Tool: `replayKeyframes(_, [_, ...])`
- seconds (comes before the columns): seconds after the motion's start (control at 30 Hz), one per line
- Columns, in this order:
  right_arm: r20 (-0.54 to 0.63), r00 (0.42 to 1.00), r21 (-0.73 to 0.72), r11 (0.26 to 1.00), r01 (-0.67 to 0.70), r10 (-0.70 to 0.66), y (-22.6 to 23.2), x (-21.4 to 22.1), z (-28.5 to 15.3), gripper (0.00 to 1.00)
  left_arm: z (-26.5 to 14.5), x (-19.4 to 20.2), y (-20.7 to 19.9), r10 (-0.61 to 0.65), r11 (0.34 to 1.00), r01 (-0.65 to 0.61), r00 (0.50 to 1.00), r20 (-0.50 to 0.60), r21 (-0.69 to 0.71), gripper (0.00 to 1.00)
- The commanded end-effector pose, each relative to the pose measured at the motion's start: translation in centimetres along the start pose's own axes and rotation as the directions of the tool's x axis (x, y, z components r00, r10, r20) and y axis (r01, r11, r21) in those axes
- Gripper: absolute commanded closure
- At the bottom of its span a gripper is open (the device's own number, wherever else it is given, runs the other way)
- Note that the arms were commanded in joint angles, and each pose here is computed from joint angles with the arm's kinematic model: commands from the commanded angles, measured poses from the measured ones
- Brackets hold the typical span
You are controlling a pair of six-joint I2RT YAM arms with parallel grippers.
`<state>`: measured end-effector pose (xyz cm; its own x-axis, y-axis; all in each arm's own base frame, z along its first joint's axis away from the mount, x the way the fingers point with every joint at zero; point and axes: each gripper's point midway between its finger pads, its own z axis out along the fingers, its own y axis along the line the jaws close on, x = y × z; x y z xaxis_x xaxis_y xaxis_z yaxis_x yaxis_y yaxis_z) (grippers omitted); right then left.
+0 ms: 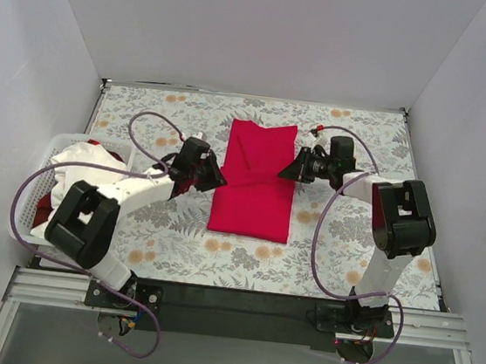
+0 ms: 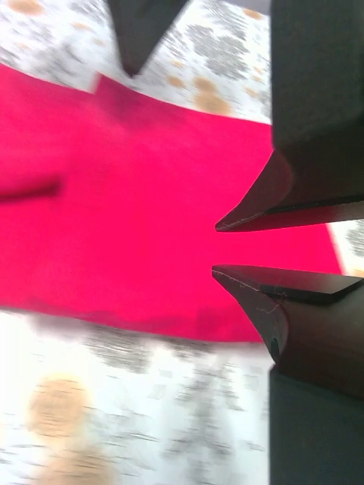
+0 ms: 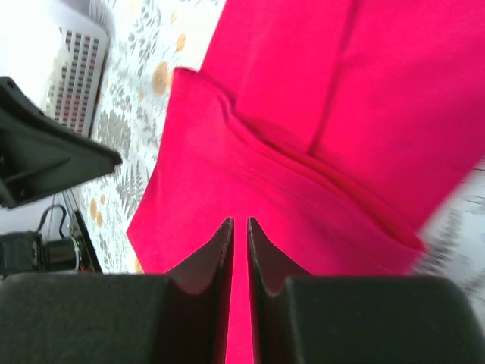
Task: Fold and stack the t-shirts
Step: Fold the tshirt
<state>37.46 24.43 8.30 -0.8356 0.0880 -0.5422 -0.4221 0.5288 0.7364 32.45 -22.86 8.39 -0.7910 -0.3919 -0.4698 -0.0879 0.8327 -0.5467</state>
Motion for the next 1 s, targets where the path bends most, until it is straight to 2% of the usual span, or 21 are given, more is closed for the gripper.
replayKeyframes(0.0, [0.051, 0.999, -0.052, 0.999, 0.016, -0.014, 0.5, -1.7, -1.0, 0.82, 1.7, -4.2, -4.9, 0.026, 0.985, -0.037, 0.997, 0.07, 0.169, 0.78])
replayKeyframes(0.07, [0.048, 0.999, -0.052, 0.999, -0.001, 0.003, -0.5, -1.6, -0.8, 0.82, 4.1, -3.7, -4.2, 0.035, 0.989, -0.039, 0.999, 0.034, 0.139, 0.79])
replayKeyframes(0.13, [0.059, 0.998, -0.049, 0.999, -0.02, 0.023, -1.5, -1.9, -0.8, 0.82, 5.4, -4.8, -5.2, 0.045, 0.985, -0.053, 0.997, 0.055, 0.166, 0.8])
replayKeyframes(0.2, [0.047, 0.993, -0.036, 0.994, -0.105, 0.107, -5.0, -0.9, -0.1, 0.82, 8.7, -4.8, -2.5, 0.015, 0.996, -0.019, 0.999, 0.042, 0.092, 0.83])
replayKeyframes(0.4, [0.03, 0.983, -0.016, 0.983, -0.181, 0.182, -8.6, 0.8, 0.1, 0.84, 10.3, -3.6, 2.3, -0.093, 0.995, 0.093, 0.995, -0.022, 0.018, 0.85])
replayKeyframes(0.57, [0.059, 0.984, -0.035, 0.985, -0.168, 0.17, -6.7, -0.5, -1.2, 0.84, 8.4, -3.6, 2.0, -0.083, 0.996, 0.084, 0.996, -0.034, 0.034, 0.81])
replayKeyframes(0.7, [0.073, 0.987, -0.063, 0.988, -0.139, 0.144, -3.1, -0.5, -2.7, 0.83, 4.4, -4.3, -0.3, -0.06, 0.992, 0.061, 0.998, -0.008, 0.11, 0.77])
replayKeyframes(0.8, [0.037, 0.993, -0.122, 0.987, -0.105, 0.11, 0.7, 1.4, -3.6, 0.83, 2.2, -2.1, -0.8, -0.038, 0.991, 0.044, 0.998, -0.052, 0.127, 0.75])
replayKeyframes(0.97, [-0.095, 0.992, -0.205, 0.974, -0.097, 0.078, 5.6, 8.3, -3.9, 0.82, -2.2, 2.3, -2.1, 0.009, 0.984, 0.006, 0.996, -0.087, 0.18, 0.75])
